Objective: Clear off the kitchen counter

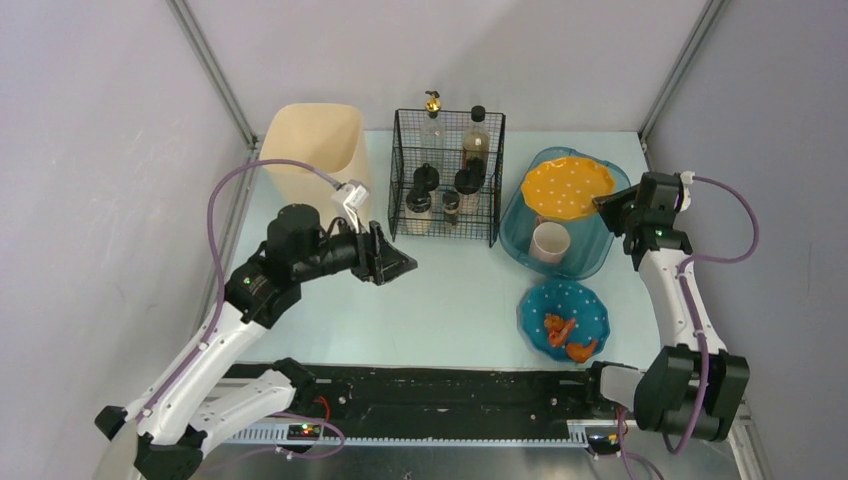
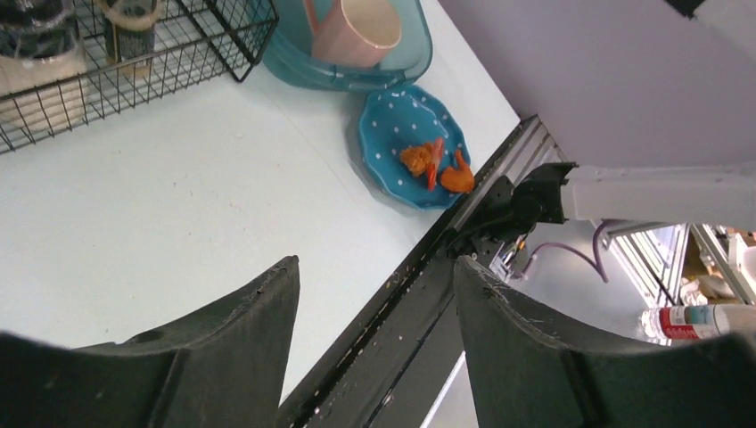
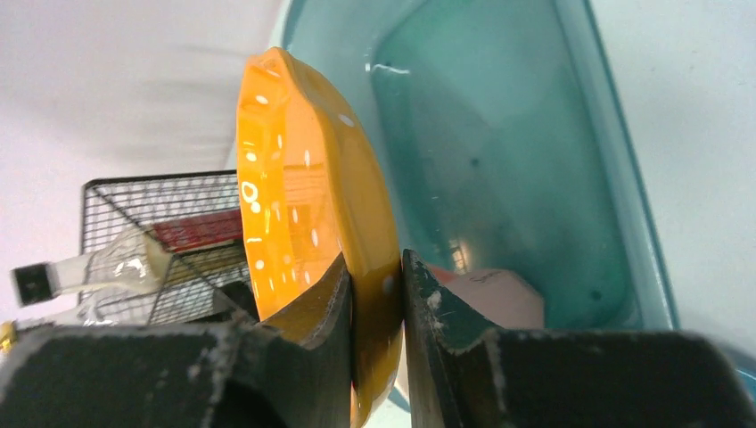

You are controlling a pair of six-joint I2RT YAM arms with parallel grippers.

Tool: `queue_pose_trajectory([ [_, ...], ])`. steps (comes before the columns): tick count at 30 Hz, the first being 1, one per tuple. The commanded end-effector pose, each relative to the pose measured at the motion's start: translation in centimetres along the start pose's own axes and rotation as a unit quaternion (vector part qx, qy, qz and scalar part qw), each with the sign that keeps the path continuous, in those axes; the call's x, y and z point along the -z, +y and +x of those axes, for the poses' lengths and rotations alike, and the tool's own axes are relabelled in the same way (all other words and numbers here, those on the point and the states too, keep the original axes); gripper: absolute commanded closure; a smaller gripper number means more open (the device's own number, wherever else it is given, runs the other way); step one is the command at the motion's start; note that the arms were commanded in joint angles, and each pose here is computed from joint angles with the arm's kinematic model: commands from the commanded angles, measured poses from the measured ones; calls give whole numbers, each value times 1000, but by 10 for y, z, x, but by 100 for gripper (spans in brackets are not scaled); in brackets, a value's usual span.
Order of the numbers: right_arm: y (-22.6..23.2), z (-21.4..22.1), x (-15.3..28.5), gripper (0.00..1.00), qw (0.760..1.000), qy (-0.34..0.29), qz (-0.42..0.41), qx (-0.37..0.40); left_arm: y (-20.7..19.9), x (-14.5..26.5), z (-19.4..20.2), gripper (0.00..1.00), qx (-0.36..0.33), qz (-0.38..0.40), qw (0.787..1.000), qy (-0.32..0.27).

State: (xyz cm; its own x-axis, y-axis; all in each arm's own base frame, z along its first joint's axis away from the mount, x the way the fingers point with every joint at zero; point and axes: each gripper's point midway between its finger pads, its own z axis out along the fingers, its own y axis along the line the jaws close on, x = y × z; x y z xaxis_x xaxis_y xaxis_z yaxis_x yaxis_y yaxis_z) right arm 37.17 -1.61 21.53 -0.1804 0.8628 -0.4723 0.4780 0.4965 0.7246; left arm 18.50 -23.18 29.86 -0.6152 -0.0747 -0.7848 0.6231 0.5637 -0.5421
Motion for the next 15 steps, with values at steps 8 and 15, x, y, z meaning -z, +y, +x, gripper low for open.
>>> queue_pose_trajectory([
  [8,38,-73,-27,100,993,-99,-50,26,-1,5,25,31,-62,41,997,25],
  [15,23,-73,-51,100,994,-90,-37,38,3,2,39,30,-73,54,995,48],
])
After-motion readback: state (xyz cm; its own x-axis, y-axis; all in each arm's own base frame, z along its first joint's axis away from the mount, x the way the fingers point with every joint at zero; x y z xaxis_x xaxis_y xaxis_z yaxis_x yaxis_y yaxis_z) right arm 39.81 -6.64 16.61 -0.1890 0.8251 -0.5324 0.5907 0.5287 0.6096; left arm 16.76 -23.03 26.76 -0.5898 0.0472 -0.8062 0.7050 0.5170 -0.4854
